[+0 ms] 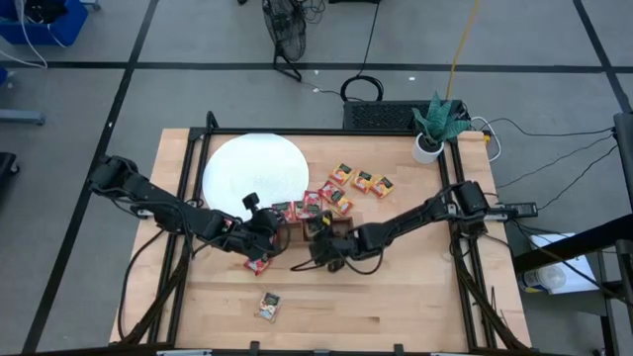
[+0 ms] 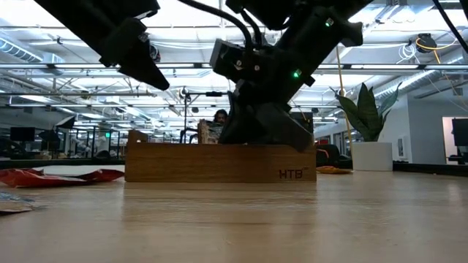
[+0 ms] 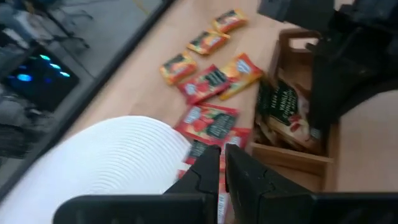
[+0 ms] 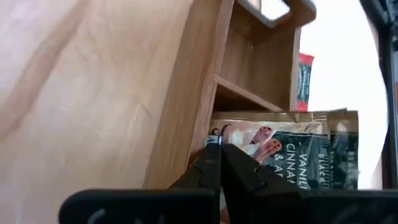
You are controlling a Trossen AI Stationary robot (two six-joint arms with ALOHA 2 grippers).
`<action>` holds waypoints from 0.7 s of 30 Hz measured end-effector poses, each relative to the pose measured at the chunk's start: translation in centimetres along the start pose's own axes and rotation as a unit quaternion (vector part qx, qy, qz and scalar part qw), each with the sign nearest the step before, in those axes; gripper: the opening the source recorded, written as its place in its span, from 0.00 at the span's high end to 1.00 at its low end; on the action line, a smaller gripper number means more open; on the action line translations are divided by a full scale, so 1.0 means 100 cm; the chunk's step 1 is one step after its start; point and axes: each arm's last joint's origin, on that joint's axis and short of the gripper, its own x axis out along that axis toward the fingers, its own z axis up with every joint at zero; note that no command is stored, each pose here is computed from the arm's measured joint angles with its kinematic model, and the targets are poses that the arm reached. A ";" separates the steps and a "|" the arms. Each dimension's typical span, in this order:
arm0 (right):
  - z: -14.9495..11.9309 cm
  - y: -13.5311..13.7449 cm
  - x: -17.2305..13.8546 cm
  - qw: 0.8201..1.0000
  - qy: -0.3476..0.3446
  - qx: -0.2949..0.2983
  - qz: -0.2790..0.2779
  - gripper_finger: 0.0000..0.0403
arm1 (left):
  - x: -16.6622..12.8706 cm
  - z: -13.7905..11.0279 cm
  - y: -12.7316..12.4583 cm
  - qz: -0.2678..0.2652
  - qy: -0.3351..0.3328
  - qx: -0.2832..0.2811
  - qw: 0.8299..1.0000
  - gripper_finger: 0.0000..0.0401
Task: Pick & Place Tea
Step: Put the top brown tea bag into the middle section of the wooden organizer, then put the brown tea bag into the middle section of the wooden organizer
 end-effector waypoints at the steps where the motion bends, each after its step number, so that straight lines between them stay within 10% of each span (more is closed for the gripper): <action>1: 0.002 0.001 -0.002 1.000 -0.007 -0.001 -0.001 1.00 | 0.000 0.000 -0.001 -0.011 0.004 0.001 1.000 0.92; 11: 0.025 -0.003 -0.033 0.996 -0.079 0.001 -0.040 1.00 | -0.020 -0.005 -0.025 -0.105 -0.019 0.160 0.981 0.92; 21: 0.025 -0.014 -0.048 0.994 -0.098 0.019 -0.033 0.77 | -0.038 -0.006 -0.076 -0.164 0.083 0.170 0.968 0.78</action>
